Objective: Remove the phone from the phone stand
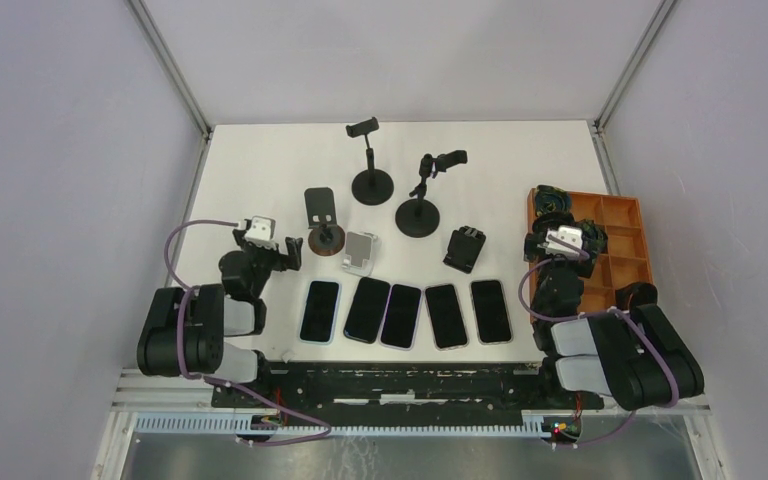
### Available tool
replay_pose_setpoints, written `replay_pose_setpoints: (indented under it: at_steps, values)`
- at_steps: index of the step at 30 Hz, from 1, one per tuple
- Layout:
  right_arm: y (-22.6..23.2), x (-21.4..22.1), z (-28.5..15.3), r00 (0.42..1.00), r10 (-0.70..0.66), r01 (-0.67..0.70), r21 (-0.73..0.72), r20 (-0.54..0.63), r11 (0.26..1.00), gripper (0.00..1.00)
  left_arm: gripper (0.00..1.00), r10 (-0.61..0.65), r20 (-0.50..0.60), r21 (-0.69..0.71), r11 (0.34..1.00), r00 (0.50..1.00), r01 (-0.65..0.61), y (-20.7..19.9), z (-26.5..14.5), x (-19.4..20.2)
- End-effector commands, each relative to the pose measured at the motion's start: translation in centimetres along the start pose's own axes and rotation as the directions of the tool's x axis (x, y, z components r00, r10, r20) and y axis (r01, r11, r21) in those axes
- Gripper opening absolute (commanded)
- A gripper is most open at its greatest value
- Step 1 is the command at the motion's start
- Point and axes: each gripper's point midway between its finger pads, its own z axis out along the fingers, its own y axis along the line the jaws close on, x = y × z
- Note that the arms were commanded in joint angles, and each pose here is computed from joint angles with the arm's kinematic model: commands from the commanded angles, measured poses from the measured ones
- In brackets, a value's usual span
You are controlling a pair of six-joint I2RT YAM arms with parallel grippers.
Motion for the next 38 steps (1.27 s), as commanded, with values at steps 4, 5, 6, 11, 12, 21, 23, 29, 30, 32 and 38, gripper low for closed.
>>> replay_pose_setpoints:
  at_steps: [4,5,6,11,12,21,23,29,30,32,38]
  values:
    - [-0.8,-0.4,-5.0,0.987,-0.055,0.072,-0.109,0.148,0.991,0.98,1.00,0.011,0.083,-0.118,0.993,0.996,-0.001,1.3,1.3,-1.9]
    - [-0.5,0.4,-4.3,0.993,-0.060,0.071,-0.101,0.106,0.992,0.98,1.00,-0.011,0.064,-0.136,0.991,0.998,0.019,1.8,1.9,-1.7]
    - [-0.2,1.0,-3.4,0.996,-0.057,0.062,-0.089,0.063,0.994,0.98,1.00,-0.025,0.058,-0.137,0.990,0.998,0.033,1.9,2.3,-1.5]
    - [0.2,2.1,-1.7,1.000,-0.029,0.028,-0.094,-0.004,0.995,0.98,1.00,-0.036,0.051,-0.131,0.990,0.998,0.043,2.1,2.4,-1.5]
    - [0.1,2.1,-1.7,1.000,-0.027,0.027,-0.096,-0.002,0.995,0.98,1.00,-0.035,0.052,-0.129,0.991,0.998,0.041,2.0,2.4,-1.5]
    - [0.1,2.2,-1.8,1.000,-0.028,0.027,-0.097,-0.003,0.995,0.98,1.00,-0.034,0.059,-0.121,0.992,0.998,0.041,1.8,2.3,-1.7]
    - [0.1,2.2,-1.8,1.000,-0.028,0.027,-0.094,-0.003,0.995,0.98,1.00,-0.034,0.059,-0.122,0.992,0.998,0.041,1.8,2.2,-1.7]
    - [0.1,2.2,-1.8,1.000,-0.028,0.027,-0.095,-0.003,0.995,0.98,1.00,-0.035,0.054,-0.120,0.992,0.998,0.042,1.8,2.4,-1.6]
    - [0.1,2.1,-1.8,1.000,-0.027,0.027,-0.094,-0.002,0.995,0.98,1.00,-0.036,0.052,-0.119,0.992,0.998,0.042,1.8,2.4,-1.5]
    - [0.1,2.1,-1.8,1.000,-0.027,0.027,-0.094,-0.002,0.995,0.98,1.00,-0.037,0.049,-0.120,0.992,0.998,0.042,1.9,2.5,-1.5]
    - [0.1,2.1,-1.8,1.000,-0.027,0.027,-0.095,-0.002,0.995,0.98,1.00,-0.036,0.052,-0.119,0.992,0.998,0.042,1.8,2.4,-1.6]
